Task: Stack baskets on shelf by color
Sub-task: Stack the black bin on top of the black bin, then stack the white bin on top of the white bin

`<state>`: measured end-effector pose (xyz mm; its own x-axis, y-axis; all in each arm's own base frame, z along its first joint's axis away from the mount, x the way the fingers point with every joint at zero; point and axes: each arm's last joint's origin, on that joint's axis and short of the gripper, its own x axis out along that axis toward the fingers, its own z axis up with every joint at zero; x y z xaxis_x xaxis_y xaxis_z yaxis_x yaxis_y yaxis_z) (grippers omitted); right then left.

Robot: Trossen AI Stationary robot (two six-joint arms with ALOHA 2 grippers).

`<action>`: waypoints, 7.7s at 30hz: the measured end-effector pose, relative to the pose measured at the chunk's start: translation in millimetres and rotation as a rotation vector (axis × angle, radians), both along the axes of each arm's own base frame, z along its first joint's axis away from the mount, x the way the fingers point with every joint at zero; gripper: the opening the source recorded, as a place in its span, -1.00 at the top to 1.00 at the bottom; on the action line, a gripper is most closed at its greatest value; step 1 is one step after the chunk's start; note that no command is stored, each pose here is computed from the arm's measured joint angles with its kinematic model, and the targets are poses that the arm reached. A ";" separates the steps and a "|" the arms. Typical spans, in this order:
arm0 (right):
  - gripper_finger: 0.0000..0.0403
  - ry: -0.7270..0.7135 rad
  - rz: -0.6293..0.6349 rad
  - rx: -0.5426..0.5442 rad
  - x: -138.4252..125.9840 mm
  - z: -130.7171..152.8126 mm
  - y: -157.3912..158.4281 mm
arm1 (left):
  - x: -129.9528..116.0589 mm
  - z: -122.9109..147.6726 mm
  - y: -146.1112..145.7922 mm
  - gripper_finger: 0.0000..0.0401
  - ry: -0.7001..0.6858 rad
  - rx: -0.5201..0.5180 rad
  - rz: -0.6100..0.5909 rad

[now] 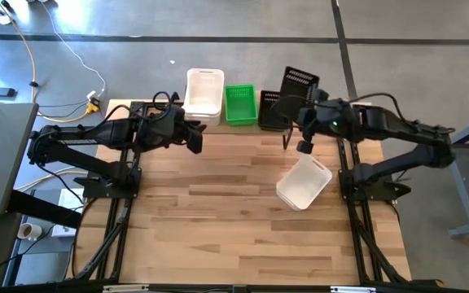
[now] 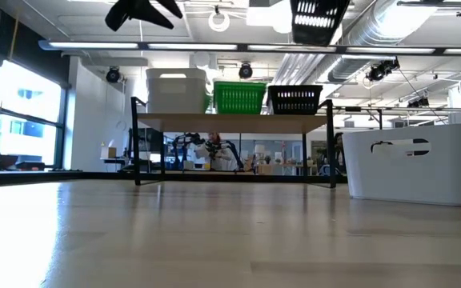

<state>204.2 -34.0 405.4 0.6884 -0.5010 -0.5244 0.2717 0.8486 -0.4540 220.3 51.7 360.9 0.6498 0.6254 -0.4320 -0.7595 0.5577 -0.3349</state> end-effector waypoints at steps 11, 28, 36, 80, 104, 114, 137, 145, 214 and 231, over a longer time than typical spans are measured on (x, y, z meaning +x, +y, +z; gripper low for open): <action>1.00 0.160 0.058 0.102 31.2 -34.8 -46.0 | -1.5 -0.1 6.5 0.37 0.005 0.005 0.026; 1.00 0.202 0.129 0.224 43.9 -54.2 -70.5 | -1.6 -0.1 6.9 0.37 0.008 0.008 0.026; 1.00 0.202 0.127 0.279 41.4 -60.4 -81.7 | -1.6 -0.1 6.9 0.37 0.024 0.023 0.015; 0.46 0.311 0.120 0.198 44.4 -59.8 -92.7 | -1.6 0.0 7.1 0.37 0.022 0.023 0.020; 0.47 0.139 -0.203 0.618 11.8 -38.1 -63.3 | -4.9 -0.4 19.3 0.37 0.111 0.094 -0.017; 0.47 0.082 -0.573 0.996 15.2 -43.9 -13.8 | -3.9 -1.6 19.3 0.37 0.211 0.166 -0.213; 0.47 -0.046 -1.203 1.047 -16.0 -52.6 86.0 | -1.7 -4.5 12.5 0.37 0.266 0.208 -0.532; 0.47 -0.105 -1.344 1.082 -14.1 -62.2 115.5 | -1.6 -4.6 12.3 0.37 0.265 0.209 -0.541; 0.99 0.020 -1.613 0.750 85.8 -201.7 162.4 | -2.5 -6.0 11.6 0.37 0.305 0.242 -0.587; 1.00 -0.254 -1.258 0.800 128.1 -130.3 147.4 | -3.7 -17.7 -27.5 0.37 0.336 0.035 -0.723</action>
<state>332.3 113.4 275.1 0.1523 -0.4642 -0.8725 0.9854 0.0034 0.1702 216.6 24.2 343.1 0.7379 0.1160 -0.6649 -0.2631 0.9566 -0.1250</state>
